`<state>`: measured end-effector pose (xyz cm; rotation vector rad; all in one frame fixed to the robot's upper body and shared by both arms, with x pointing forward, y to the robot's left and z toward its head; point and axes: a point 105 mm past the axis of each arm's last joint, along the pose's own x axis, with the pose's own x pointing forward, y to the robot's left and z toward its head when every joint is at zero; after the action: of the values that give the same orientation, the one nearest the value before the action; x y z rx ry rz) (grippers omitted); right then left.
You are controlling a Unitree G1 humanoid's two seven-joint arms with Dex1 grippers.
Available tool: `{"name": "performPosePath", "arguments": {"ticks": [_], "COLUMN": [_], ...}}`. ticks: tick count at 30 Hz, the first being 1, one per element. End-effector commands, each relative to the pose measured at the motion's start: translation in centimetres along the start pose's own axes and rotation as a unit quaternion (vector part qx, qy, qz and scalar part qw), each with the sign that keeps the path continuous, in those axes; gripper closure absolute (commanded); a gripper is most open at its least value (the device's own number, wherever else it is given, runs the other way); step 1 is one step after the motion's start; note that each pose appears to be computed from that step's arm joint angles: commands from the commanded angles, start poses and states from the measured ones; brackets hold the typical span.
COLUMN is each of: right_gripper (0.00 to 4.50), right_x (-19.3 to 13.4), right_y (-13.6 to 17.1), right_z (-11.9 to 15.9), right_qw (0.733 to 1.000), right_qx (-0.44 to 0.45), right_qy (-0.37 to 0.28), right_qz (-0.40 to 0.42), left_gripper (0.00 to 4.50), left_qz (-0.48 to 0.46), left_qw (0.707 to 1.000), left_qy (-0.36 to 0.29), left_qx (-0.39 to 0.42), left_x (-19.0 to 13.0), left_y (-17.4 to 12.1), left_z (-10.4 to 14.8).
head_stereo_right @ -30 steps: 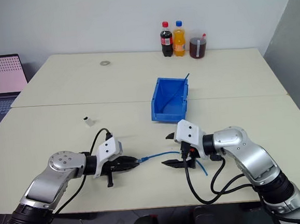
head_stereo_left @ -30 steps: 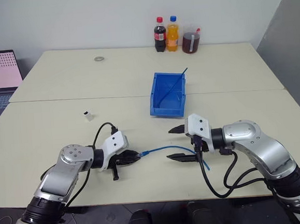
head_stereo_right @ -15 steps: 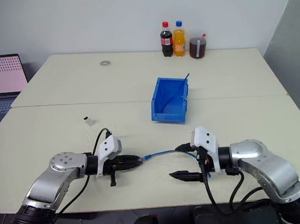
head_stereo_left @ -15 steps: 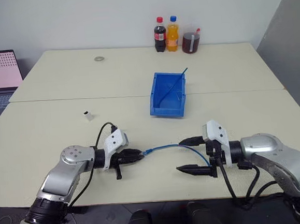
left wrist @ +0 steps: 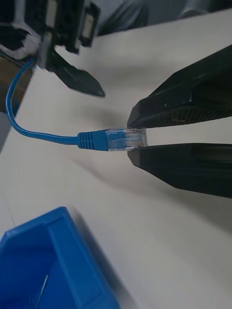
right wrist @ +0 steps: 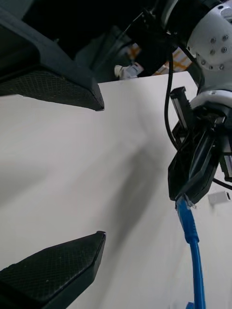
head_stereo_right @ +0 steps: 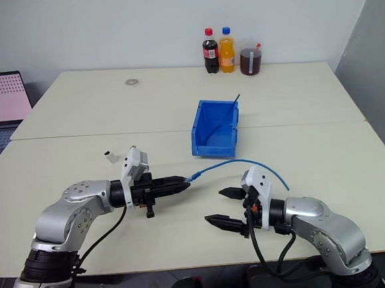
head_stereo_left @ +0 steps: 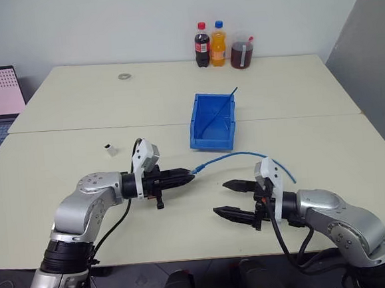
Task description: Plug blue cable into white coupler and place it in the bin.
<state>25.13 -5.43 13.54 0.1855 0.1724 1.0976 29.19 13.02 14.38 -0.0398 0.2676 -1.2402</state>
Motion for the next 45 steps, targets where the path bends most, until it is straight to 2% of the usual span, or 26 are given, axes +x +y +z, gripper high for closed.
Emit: {"name": "performPosePath", "arguments": {"ticks": [1,4,13,32,35,36,45], "right_gripper": [0.27,0.27,0.27,0.27,0.70,1.04,2.96], "right_x": [0.0,0.3,1.3,3.0,3.1,3.1,3.4], "right_y": [-0.3,-0.2,0.4,-0.2,-0.2,-0.2,0.1], "right_z": [1.6,2.3,3.0,4.1,4.1,4.1,4.3], "right_qw": [0.999,0.997,0.993,0.990,0.990,0.990,0.989], "right_qx": [0.005,0.032,0.085,0.094,0.094,0.094,0.094], "right_qy": [-0.046,-0.064,-0.063,-0.080,-0.081,-0.081,-0.084], "right_qz": [-0.011,0.002,0.052,0.069,0.072,0.074,0.083], "left_gripper": [4.28,4.28,4.28,4.29,4.29,4.29,4.29], "left_qz": [-0.024,-0.039,-0.060,-0.065,-0.067,-0.068,-0.073], "left_qw": [0.999,0.999,0.997,0.997,0.997,0.997,0.996], "left_qy": [-0.031,-0.033,-0.040,-0.047,-0.047,-0.048,-0.047], "left_qx": [0.005,0.002,0.006,0.008,0.009,0.009,0.007], "left_x": [0.1,0.2,0.3,0.6,0.7,0.7,0.8], "left_y": [-0.9,-1.2,-1.8,-2.3,-2.4,-2.4,-2.6], "left_z": [2.1,2.4,2.6,2.9,3.0,3.0,3.1]}}
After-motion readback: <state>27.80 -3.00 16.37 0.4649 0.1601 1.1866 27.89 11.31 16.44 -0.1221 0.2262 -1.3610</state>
